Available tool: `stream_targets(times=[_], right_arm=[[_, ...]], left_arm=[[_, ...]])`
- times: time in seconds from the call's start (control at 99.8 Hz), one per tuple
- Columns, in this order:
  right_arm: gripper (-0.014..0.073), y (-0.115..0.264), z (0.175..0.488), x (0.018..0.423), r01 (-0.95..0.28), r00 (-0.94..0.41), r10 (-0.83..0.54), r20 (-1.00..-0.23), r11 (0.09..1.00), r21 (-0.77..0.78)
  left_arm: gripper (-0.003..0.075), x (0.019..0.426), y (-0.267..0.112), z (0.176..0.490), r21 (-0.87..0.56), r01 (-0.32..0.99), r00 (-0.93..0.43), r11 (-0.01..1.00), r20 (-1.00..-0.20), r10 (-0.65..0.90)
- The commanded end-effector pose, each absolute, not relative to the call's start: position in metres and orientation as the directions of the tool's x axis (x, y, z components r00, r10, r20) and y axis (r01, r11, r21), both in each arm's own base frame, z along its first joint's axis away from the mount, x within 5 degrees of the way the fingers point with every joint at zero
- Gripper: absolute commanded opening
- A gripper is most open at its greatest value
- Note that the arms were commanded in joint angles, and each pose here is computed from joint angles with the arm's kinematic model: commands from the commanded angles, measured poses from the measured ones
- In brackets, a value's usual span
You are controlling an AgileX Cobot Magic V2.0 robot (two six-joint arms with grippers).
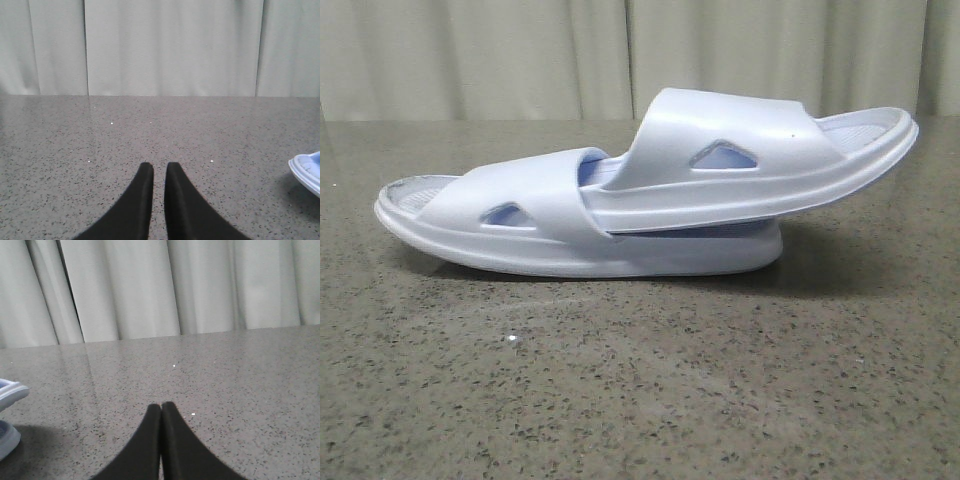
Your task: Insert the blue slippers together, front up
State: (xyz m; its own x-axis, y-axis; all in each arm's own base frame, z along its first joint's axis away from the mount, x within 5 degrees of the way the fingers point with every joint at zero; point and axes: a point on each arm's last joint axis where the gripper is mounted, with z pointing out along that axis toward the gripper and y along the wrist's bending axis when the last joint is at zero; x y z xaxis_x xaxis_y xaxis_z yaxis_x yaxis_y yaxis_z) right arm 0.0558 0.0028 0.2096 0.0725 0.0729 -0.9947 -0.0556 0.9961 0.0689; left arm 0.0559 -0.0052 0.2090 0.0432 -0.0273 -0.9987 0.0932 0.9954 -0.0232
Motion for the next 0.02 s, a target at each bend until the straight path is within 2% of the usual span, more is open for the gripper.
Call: stream_targets(times=[0.0,0.01], right_arm=[[-0.0107,0.003,0.2113,0.0542,-0.061,0.159,0.068,-0.985,0.996,0.059],[-0.0107,0.003,0.2113,0.0542,-0.061,0.159,0.068,-0.985,0.996,0.059]], left_arm=[[0.0016,0.0532,-0.0052,0.2138,-0.037,0.103,0.13,0.994,-0.99,-0.05],[0.0016,0.0532,-0.0052,0.2138,-0.037,0.103,0.13,0.994,-0.99,-0.05]])
